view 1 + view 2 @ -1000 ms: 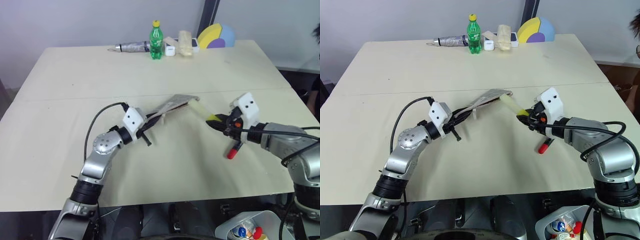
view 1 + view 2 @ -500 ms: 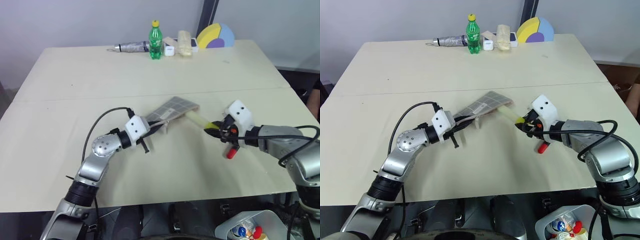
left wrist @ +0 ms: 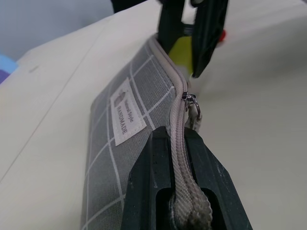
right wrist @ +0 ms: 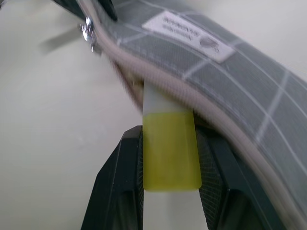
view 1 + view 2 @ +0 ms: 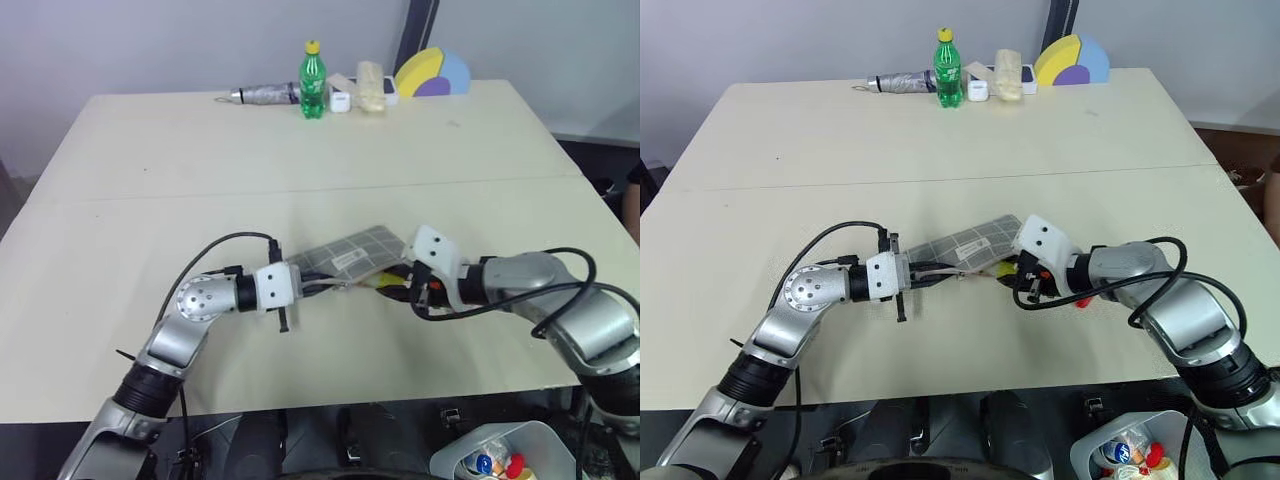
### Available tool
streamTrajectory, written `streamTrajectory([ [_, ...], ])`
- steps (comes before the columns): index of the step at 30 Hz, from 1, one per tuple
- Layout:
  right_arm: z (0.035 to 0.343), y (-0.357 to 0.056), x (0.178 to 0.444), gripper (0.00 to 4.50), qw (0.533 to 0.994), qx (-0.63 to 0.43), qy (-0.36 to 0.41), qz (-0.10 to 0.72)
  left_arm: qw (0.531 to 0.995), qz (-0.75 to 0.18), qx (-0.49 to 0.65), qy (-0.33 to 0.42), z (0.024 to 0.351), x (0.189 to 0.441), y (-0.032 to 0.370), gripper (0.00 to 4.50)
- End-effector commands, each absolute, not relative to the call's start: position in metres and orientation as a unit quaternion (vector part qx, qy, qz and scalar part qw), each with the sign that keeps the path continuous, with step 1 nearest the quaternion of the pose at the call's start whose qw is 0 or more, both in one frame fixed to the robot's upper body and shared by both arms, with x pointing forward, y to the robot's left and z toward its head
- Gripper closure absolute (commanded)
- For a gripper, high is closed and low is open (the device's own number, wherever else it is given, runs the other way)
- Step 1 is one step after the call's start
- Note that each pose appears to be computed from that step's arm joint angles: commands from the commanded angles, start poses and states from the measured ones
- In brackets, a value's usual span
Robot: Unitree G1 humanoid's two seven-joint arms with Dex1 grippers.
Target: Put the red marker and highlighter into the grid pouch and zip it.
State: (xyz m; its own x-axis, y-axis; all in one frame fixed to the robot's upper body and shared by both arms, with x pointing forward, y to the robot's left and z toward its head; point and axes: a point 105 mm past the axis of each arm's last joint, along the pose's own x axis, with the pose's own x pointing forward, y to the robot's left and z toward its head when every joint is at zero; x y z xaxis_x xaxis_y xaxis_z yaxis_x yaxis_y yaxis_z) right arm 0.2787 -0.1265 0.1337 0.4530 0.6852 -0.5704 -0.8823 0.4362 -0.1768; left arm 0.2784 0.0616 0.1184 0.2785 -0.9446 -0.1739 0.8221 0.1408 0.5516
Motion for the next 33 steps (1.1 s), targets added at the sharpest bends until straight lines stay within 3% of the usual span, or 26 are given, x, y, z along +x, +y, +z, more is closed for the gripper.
streamTrajectory([
  [1, 0.152, -0.128, 0.281, 3.09, 0.828, -0.244, 0.176, 0.472, 0.733, -0.603, 0.286, -0.13, 0.126, 0.27, 0.06, 4.5],
  [7, 0.182, -0.152, 0.279, 0.03, 0.858, -0.239, 0.134, 0.435, 0.773, -0.567, 0.258, -0.119, 0.129, 0.286, 0.069, 4.5],
  [13, 0.184, -0.208, 0.277, 0.03, 0.905, -0.194, 0.167, 0.34, 0.839, -0.502, 0.174, -0.118, 0.14, 0.309, 0.067, 4.5],
  [20, 0.148, -0.26, 0.265, 0.03, 0.942, -0.137, 0.254, 0.169, 0.865, -0.467, 0.137, -0.122, 0.144, 0.329, 0.041, 4.5],
  [28, 0.129, -0.272, 0.249, 0.03, 0.951, -0.041, 0.297, 0.069, 0.853, -0.49, 0.138, -0.115, 0.136, 0.331, 0.03, 4.5],
  [33, 0.116, -0.26, 0.257, 0.03, 0.956, 0.047, 0.287, 0.037, 0.849, -0.498, 0.132, -0.115, 0.134, 0.329, 0.025, 4.5],
])
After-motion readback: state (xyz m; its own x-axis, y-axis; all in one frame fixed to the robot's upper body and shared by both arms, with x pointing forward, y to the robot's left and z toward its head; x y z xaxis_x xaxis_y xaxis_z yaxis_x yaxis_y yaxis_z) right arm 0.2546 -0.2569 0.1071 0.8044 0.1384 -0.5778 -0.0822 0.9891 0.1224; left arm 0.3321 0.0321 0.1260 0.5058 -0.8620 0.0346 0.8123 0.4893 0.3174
